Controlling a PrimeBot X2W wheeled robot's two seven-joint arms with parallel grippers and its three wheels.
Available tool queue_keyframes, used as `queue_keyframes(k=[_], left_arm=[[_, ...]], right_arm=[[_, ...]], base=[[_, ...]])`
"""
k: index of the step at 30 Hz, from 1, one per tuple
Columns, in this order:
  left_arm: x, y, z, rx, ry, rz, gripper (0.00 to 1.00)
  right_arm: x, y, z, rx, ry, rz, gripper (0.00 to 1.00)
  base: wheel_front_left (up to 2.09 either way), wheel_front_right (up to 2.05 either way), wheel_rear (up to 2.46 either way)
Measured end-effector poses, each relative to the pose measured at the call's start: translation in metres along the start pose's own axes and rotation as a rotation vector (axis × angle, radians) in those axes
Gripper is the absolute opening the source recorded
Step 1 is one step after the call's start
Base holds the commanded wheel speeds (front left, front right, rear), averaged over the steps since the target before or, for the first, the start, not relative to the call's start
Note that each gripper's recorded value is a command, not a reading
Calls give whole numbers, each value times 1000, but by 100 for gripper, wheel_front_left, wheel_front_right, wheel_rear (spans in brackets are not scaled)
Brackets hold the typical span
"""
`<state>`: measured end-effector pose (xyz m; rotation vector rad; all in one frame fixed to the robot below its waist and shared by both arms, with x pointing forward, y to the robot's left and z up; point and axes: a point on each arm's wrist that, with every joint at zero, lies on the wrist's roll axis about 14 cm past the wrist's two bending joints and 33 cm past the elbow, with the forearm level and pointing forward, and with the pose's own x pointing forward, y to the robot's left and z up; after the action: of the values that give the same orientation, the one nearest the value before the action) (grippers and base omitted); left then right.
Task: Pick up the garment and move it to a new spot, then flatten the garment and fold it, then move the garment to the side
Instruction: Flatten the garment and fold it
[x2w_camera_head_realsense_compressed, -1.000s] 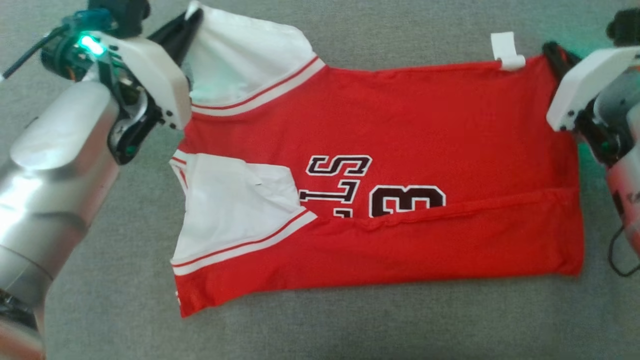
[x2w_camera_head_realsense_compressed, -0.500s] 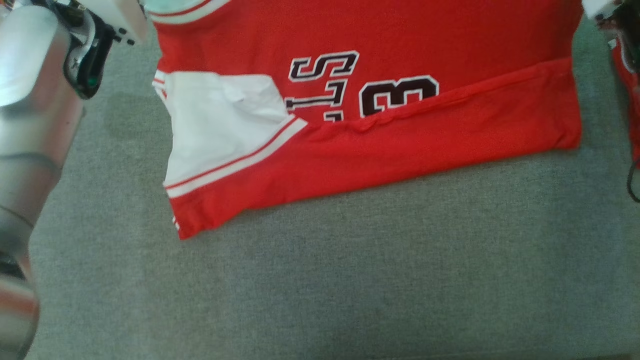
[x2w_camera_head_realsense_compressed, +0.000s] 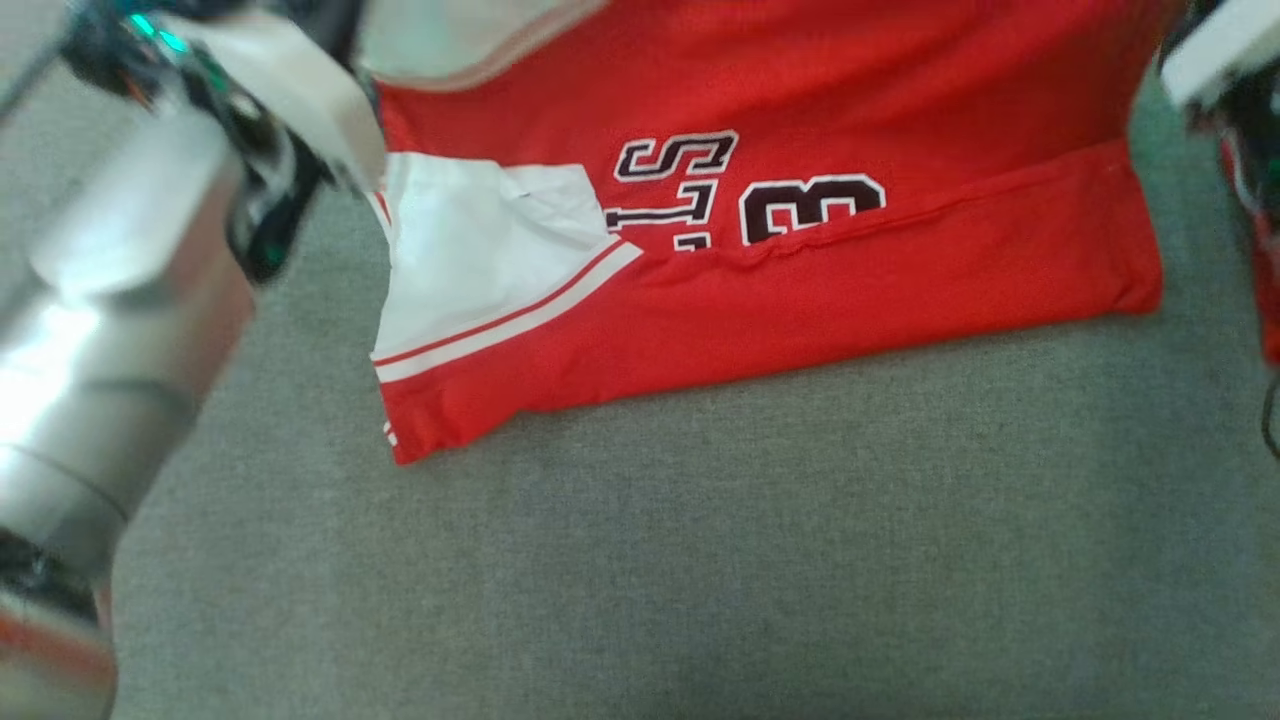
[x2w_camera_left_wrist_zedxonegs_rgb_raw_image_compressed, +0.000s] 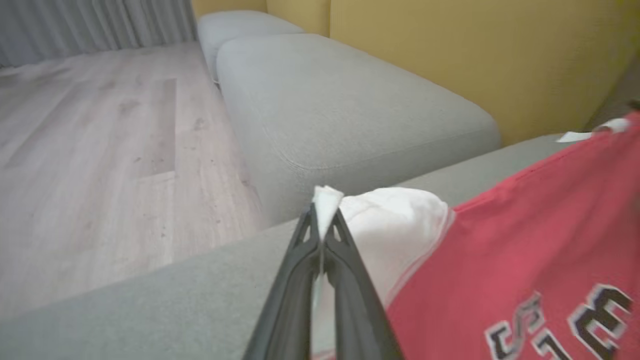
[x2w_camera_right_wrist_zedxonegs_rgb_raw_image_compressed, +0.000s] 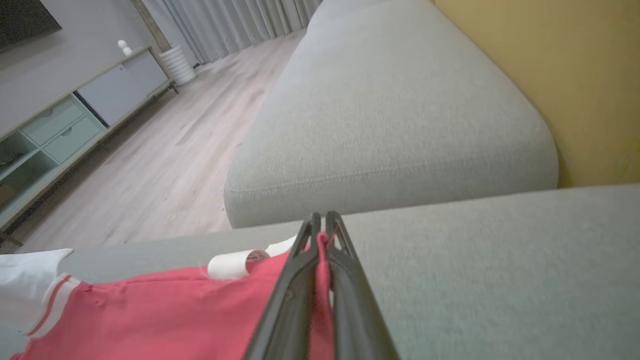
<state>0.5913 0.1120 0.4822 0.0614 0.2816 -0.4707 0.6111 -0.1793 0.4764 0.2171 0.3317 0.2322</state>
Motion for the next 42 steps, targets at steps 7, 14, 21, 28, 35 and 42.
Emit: queue_keyframes(k=[7, 14, 21, 28, 35, 42], left_arm=[[-40, -32, -27, -40, 121, -126, 0], [-78, -44, -47, -60, 246, -191, 0], [-111, -60, -64, -94, 367, -255, 0], [-137, -78, -71, -98, 455, -315, 0], [-147, -95, -86, -113, 549, -373, 0], [-144, -93, -83, -99, 471, -346, 100]], right_arm=[[-26, -6, -28, 18, 120, -2, 0], [-47, -8, -51, -10, 264, 10, 0], [-73, -11, -76, -54, 421, 11, 0], [-105, -6, -95, -53, 547, 31, 0], [-116, -16, -104, -83, 584, 15, 0], [-123, -28, -98, -90, 557, -27, 100]], base=[[0, 0, 0], [0, 0, 0], [0, 0, 0], [0, 0, 0], [0, 0, 0], [0, 0, 0]])
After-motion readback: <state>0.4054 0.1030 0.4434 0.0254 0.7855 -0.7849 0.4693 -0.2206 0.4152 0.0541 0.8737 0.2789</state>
